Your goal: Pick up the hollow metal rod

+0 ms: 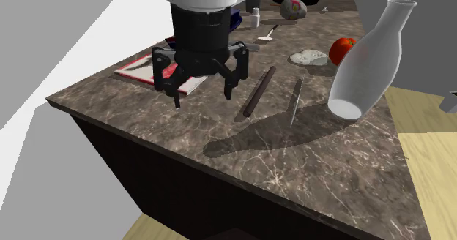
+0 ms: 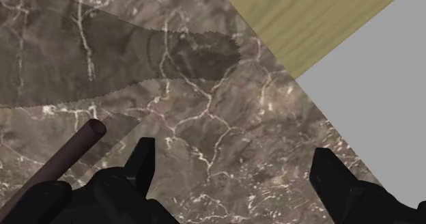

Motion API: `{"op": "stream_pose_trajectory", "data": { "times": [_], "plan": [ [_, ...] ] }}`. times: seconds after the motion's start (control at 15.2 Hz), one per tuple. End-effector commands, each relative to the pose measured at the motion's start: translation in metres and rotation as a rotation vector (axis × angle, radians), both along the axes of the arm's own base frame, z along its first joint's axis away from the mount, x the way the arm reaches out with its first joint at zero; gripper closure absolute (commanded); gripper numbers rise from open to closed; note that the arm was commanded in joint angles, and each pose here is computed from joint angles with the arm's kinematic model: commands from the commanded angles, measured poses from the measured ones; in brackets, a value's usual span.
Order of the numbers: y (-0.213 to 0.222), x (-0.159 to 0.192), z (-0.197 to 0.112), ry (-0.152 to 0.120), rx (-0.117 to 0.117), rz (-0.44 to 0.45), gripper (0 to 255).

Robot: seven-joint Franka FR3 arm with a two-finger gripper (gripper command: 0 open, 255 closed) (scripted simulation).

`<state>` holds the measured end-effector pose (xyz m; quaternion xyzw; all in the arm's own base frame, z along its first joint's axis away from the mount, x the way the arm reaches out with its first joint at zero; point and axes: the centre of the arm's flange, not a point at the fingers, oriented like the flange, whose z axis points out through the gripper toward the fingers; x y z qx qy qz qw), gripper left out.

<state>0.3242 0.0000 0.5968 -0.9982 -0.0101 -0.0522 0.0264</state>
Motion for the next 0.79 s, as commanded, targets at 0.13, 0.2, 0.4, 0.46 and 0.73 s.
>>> {"op": "stream_pose_trajectory", "data": {
  "times": [0.13,0.2,0.4,0.46,0.73],
  "plan": [
    [-0.012,0.017,-0.008,-0.017,-0.008,-0.084,0],
    [-0.019,0.025,-0.012,-0.025,-0.012,-0.126,0],
    [-0.041,0.048,-0.023,-0.05,-0.025,-0.251,0],
    [-0.049,0.056,-0.026,-0.058,-0.029,-0.293,0],
    [-0.084,0.081,-0.039,-0.092,-0.045,-0.461,0]
  ]
}}
